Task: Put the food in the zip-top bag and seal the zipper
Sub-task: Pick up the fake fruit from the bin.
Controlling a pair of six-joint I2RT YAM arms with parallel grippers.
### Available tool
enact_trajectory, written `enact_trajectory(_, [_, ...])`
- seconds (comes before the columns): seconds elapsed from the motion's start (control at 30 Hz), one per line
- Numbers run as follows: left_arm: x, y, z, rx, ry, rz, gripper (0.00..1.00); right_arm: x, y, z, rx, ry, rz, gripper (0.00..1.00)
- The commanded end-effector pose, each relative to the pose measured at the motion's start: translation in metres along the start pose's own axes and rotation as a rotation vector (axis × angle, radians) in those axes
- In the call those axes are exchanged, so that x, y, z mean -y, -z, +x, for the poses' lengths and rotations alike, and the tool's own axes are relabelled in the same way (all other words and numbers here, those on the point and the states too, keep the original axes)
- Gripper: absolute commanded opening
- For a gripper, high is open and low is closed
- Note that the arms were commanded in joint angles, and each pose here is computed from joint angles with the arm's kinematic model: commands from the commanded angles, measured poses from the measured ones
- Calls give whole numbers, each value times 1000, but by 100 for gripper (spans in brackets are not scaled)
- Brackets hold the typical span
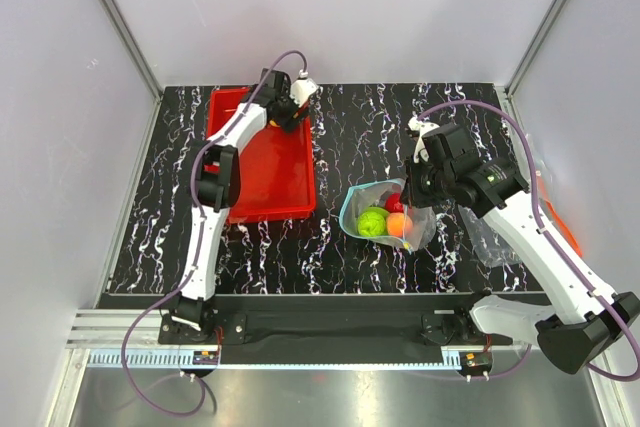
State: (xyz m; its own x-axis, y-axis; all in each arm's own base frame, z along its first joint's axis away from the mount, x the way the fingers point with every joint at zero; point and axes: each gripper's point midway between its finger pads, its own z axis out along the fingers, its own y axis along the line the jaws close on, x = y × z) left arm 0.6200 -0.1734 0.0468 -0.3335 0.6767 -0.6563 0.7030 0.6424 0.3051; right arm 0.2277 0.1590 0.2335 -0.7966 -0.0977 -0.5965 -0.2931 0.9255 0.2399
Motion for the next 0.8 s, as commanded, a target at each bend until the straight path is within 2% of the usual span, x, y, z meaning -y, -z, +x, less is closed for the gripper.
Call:
enact_trajectory(0.0, [1,26,-9,22,53,-21,48,-9,13,-13,51,-2,-44,0])
enact_trajectory(0.1, [-9,55,-32,95,89,-86,47,-9,10,-12,40,-1,-41,0])
enact_trajectory(0.13, [-16,79,-52,147,109,-117,47,-9,9,-12,37,-3,-41,0])
enact_trajectory(0.2, [-16,98,-60,185,133,-137,47,-7,8,-14,44,-1,-32,0])
enact_trajectory(0.23, [-20,123,-77,230,167,-156,47,-7,8,-15,44,0,-27,0])
enact_trajectory(0.47, [7,212,-120,327,344,-56,47,-8,5,-23,52,3,-21,0])
enact_trajectory(0.6, [57,269,-149,396,414,57,48,-10,4,-33,71,7,-19,0])
enact_trajectory(0.67, [89,279,-158,431,409,103,51,-11,5,-38,90,3,-23,0])
enact_trajectory(0.7, [98,302,-169,487,407,107,51,-11,4,-40,95,2,-23,0])
enact_trajectory(0.77, [121,322,-188,567,418,153,50,-13,5,-44,111,-7,-27,0])
